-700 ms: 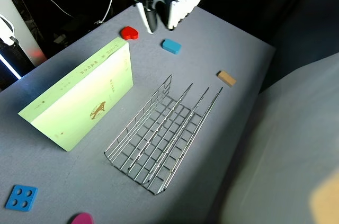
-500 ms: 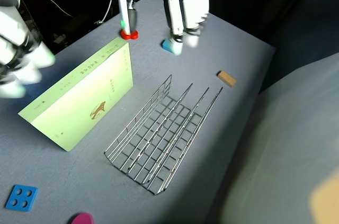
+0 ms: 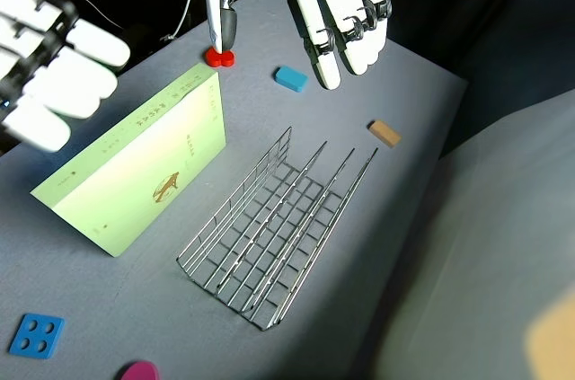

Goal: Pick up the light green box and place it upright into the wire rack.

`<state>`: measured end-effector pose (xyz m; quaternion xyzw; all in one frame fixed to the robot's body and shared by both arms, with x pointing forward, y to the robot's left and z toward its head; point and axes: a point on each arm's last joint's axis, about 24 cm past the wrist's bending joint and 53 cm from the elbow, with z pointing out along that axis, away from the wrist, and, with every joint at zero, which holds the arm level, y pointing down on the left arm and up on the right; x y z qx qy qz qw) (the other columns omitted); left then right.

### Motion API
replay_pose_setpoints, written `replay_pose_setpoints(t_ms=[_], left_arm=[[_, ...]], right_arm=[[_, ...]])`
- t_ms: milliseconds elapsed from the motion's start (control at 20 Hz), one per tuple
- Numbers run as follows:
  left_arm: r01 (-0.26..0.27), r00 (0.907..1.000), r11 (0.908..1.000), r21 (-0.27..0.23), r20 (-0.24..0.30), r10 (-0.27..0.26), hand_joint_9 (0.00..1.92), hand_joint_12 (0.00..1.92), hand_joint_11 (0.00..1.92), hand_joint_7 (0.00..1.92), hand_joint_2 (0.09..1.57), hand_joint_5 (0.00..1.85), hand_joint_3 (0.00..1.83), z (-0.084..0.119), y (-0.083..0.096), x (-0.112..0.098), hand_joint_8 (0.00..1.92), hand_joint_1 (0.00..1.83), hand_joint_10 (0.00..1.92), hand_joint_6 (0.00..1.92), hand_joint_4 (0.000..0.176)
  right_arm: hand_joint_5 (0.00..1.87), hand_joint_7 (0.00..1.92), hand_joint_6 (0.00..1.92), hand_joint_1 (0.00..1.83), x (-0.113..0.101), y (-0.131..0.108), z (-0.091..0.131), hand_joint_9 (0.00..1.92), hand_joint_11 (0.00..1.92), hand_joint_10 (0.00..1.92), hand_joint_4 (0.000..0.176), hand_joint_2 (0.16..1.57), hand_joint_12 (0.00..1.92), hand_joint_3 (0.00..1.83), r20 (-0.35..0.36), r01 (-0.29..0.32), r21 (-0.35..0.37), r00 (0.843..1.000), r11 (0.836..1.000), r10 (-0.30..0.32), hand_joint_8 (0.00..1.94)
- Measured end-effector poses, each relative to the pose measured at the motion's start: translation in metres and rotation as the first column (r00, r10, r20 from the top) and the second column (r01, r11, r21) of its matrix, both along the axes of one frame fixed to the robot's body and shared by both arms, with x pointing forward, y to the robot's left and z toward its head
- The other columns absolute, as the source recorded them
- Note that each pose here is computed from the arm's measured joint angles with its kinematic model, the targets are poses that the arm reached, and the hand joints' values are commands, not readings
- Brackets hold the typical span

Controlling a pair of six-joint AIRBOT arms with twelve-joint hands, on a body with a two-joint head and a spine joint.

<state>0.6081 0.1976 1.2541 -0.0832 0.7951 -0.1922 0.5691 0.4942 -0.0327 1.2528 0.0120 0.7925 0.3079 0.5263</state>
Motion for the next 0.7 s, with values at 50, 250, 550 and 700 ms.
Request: replay_pose_setpoints(t_ms=[50,250,550,700], left_arm=[[-0.005,1.0000,1.0000,0.002,0.001,0.005,0.20,0.70,0.00,0.19,1.08,0.23,0.00,0.001,0.002,-0.001,0.00,0.24,0.00,0.00,0.104],[-0.019,0.9998,0.9995,0.026,0.008,0.019,0.20,0.73,0.00,0.19,1.07,0.25,0.00,0.002,0.012,-0.001,0.00,0.27,0.00,0.01,0.100],[-0.058,0.9983,0.9965,0.060,-0.007,0.058,0.19,0.69,0.00,0.19,1.08,0.23,0.00,-0.003,0.036,0.002,0.00,0.25,0.00,0.00,0.097],[-0.060,0.9982,0.9952,0.077,0.001,0.060,0.19,0.69,0.00,0.19,1.08,0.25,0.00,-0.001,0.039,0.004,0.00,0.25,0.00,0.01,0.096]], right_arm=[[0.11,0.15,0.01,0.46,0.002,0.006,-0.005,0.12,0.00,0.00,0.000,0.96,0.75,0.00,-0.024,-0.011,-0.001,1.000,1.000,0.011,0.01],[0.16,0.18,0.01,0.76,0.019,0.013,-0.032,0.12,0.00,0.00,0.000,0.92,0.67,0.00,-0.142,0.014,-0.031,0.990,0.999,-0.018,0.00],[0.19,0.20,0.01,0.89,0.033,0.030,-0.057,0.13,0.00,0.00,0.000,0.94,0.64,0.00,-0.215,-0.002,-0.089,0.976,0.996,-0.018,0.00],[0.20,0.21,0.01,0.89,0.037,0.036,-0.068,0.14,0.00,0.01,0.000,0.94,0.70,0.00,-0.246,-0.016,-0.112,0.969,0.994,-0.012,0.01]])
